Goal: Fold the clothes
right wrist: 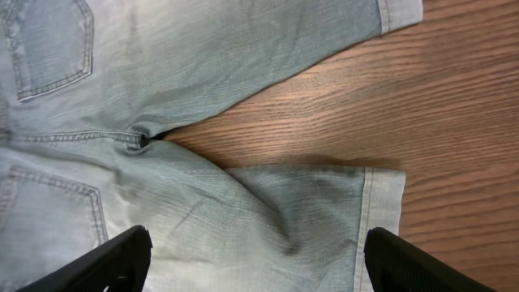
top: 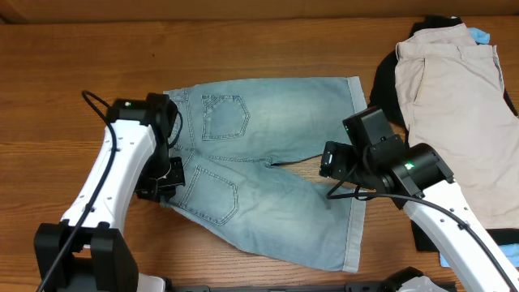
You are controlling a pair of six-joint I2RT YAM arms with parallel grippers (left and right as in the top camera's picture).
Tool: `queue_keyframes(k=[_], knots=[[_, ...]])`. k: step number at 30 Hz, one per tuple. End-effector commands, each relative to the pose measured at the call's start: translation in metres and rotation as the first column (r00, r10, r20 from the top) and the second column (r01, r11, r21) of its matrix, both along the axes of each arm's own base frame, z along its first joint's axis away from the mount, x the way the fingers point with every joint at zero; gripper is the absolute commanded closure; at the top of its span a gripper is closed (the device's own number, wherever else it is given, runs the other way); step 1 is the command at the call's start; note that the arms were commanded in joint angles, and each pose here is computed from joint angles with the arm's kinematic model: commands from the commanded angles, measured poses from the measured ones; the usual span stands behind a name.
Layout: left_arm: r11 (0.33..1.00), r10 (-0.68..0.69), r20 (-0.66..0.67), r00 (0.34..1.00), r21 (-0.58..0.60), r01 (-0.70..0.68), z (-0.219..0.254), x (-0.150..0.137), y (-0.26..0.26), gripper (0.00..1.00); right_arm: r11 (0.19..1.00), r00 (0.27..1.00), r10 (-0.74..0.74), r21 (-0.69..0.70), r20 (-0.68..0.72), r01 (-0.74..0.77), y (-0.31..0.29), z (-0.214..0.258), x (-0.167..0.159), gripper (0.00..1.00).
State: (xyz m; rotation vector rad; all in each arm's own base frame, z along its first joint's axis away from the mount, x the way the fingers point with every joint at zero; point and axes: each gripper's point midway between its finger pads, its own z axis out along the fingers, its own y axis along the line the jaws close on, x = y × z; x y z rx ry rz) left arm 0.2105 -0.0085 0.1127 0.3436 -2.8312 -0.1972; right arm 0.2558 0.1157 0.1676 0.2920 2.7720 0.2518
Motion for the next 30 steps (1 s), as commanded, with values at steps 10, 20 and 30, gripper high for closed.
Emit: queue_keyframes(k=[10, 20, 30], knots=[[0.995, -0.033, -0.122, 0.992, -0.096, 0.021, 0.013, -0.026, -0.022, 0.0, 1.0, 1.0, -0.005, -0.005, 0.022, 0.005, 0.0, 0.007, 0.007, 0.12], [0.981, -0.082, 0.248, 0.965, -0.151, 0.122, -0.01, 0.062, -0.041, 0.0, 1.0, 0.999, -0.004, 0.003, 0.041, 0.004, 0.002, 0.009, 0.011, 0.12], [0.89, -0.36, 0.36, 0.86, -0.143, 0.433, -0.056, 0.116, -0.072, 0.0, 1.0, 0.999, -0.002, 0.003, 0.042, 0.001, 0.002, 0.008, 0.013, 0.12]])
